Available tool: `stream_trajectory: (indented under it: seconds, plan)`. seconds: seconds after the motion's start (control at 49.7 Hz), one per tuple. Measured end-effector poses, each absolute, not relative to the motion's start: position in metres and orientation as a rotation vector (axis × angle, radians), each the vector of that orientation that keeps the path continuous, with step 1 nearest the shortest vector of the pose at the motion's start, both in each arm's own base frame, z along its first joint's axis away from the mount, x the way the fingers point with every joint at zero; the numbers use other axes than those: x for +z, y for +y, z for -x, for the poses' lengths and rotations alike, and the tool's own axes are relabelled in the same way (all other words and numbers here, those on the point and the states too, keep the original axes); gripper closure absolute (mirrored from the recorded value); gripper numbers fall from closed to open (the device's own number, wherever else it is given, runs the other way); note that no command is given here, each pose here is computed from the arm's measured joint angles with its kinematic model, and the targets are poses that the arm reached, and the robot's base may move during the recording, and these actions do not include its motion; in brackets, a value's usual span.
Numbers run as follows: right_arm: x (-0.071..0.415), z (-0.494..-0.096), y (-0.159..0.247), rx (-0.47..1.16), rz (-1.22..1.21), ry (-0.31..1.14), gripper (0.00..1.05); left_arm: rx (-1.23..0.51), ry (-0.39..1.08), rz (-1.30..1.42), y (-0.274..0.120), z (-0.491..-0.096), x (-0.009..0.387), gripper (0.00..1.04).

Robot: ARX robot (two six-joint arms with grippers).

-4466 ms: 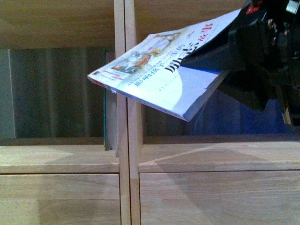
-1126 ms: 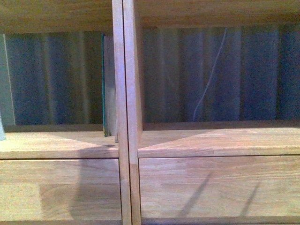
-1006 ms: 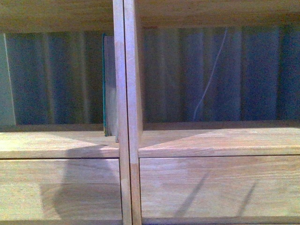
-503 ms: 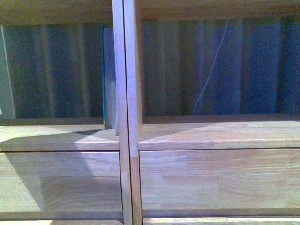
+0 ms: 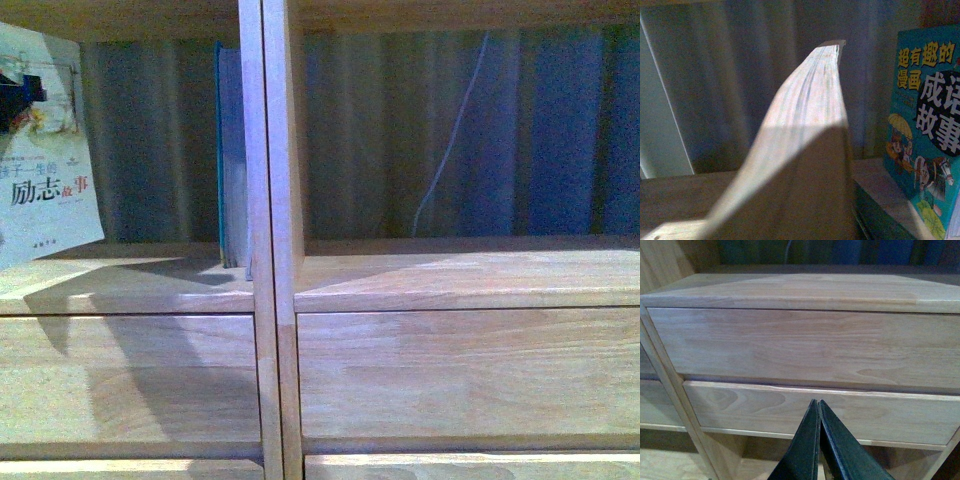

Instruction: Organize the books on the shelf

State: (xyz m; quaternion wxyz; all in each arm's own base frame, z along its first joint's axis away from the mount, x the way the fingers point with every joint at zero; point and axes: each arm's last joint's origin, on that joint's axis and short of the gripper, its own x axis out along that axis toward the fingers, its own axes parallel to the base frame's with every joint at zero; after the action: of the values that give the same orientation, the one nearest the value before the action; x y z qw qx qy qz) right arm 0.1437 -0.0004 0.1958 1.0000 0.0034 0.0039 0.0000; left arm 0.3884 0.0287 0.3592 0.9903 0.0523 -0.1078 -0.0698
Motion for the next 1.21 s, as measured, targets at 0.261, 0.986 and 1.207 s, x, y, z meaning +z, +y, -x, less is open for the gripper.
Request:
stream_trajectory:
  seconds: [0.261,0.986,1.207]
  plan:
    - [0.184,-0.131,0.000,0.000,-0.007,0.005,1.02,-0.171,-0.192,-0.081,0.001,-0.422,0.347,0.87]
    - [0.171,-0.112,0.000,-0.001,-0.005,-0.014,1.02,-0.164,-0.137,-0.100,-0.059,-0.482,0.343,0.87]
    - [0.171,-0.108,0.000,-0.001,-0.006,-0.014,1.02,-0.172,-0.102,-0.102,-0.080,-0.491,0.331,0.63]
